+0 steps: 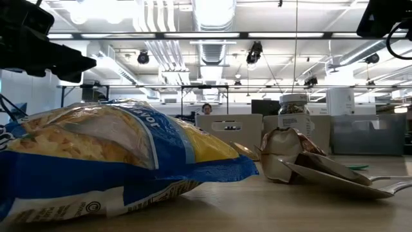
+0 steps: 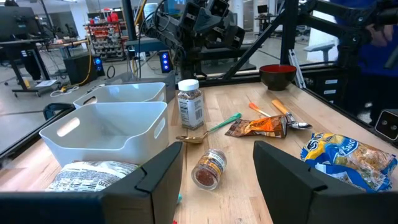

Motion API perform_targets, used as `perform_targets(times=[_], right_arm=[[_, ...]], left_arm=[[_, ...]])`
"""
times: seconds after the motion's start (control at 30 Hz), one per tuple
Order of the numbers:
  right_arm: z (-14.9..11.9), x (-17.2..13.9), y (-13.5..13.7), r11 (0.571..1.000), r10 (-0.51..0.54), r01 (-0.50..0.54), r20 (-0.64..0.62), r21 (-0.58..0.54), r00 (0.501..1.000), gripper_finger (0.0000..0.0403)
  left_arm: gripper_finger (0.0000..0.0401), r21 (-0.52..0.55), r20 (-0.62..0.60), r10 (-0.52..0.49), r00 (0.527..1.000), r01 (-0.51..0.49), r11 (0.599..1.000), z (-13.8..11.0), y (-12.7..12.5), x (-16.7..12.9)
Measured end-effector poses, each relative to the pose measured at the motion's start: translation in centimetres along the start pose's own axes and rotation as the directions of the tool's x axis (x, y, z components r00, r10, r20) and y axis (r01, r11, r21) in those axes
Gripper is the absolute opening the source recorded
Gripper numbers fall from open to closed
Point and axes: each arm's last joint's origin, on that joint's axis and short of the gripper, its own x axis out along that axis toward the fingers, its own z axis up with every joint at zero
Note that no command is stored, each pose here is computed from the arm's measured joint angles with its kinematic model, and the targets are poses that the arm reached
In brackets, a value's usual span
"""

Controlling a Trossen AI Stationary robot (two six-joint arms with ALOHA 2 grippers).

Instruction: Pick & Place Food Item

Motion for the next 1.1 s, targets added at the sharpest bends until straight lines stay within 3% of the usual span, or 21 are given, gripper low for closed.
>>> perform_targets(times=[0.5,0.67,0.83,0.9,1.1], right_arm=[[0.1,0.0,0.0,1.0,-0.003,0.003,0.007,0.004,1.0,0.0235],[0.7,0.0,-0.4,0.984,-0.048,0.036,0.064,0.173,0.997,0.0235],[1.5,-0.2,-1.4,0.901,-0.25,0.196,0.095,0.387,0.964,0.0235],[2.1,-0.3,-1.8,0.884,-0.286,0.215,0.117,0.415,0.951,0.0235],[4.4,0.1,-2.8,0.887,-0.279,0.216,0.1,0.409,0.955,0.0235]], left_arm=[[0.0197,0.002,0.0,0.0,1.0,0.0,1.0,0.0,0.0,0.0],[0.0197,0.002,0.0,0.0,1.0,0.0,1.0,0.0,0.0,0.0],[0.0197,0.002,0.0,0.001,1.0,-0.001,1.0,0.0,0.0,0.0],[0.0197,0.002,0.0,0.0,1.0,0.0,1.0,0.0,0.0,0.0],[0.0197,0.002,0.0,0.0,1.0,0.0,1.0,0.0,0.0,0.0]])
